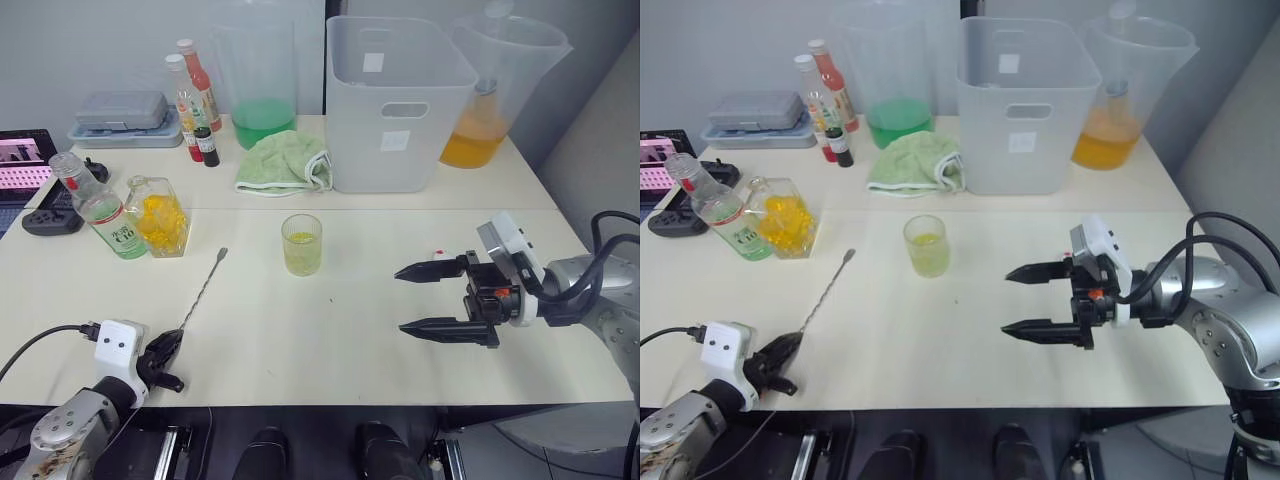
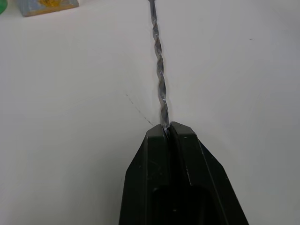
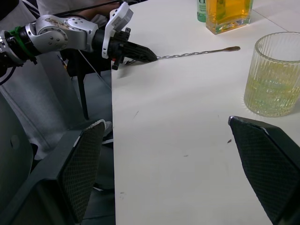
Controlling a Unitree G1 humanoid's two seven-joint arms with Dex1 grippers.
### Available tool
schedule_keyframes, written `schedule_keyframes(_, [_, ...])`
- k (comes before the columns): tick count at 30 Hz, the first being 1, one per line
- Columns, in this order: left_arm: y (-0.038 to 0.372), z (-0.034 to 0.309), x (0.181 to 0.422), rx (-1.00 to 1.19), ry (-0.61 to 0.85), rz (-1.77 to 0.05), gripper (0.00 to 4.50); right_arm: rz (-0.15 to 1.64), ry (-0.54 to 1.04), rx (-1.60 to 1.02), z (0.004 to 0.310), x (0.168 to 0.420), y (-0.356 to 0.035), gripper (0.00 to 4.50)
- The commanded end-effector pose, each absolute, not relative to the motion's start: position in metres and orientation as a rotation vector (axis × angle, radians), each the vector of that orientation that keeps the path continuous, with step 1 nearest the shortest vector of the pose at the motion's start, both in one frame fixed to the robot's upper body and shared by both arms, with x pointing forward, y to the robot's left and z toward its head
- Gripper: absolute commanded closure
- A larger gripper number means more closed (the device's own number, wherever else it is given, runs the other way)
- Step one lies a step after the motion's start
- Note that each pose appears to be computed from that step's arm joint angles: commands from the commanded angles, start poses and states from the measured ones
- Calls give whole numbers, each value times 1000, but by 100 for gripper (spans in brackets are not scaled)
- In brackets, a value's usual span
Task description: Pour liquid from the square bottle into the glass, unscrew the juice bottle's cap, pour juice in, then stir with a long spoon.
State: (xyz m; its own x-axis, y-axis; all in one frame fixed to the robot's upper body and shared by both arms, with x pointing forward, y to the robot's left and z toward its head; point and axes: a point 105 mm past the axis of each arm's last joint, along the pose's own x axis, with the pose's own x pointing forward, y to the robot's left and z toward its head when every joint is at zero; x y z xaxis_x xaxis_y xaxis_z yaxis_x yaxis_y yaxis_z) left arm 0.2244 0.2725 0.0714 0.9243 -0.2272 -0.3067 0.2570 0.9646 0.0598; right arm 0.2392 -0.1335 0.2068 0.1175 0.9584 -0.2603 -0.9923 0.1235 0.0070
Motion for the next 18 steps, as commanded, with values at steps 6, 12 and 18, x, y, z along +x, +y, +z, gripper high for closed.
schedule_keyframes(6, [273,90,239,57,235,-310,186,1419,180,-211,213,235,-137,0])
schedule_keyframes(12, [267,100,259,57,284,-353,158,1397,170,-200,211,231,-137,0])
schedule_keyframes(18, [263,83,275,130,395,-308,158,1371,166,-203,210,230,-139,0])
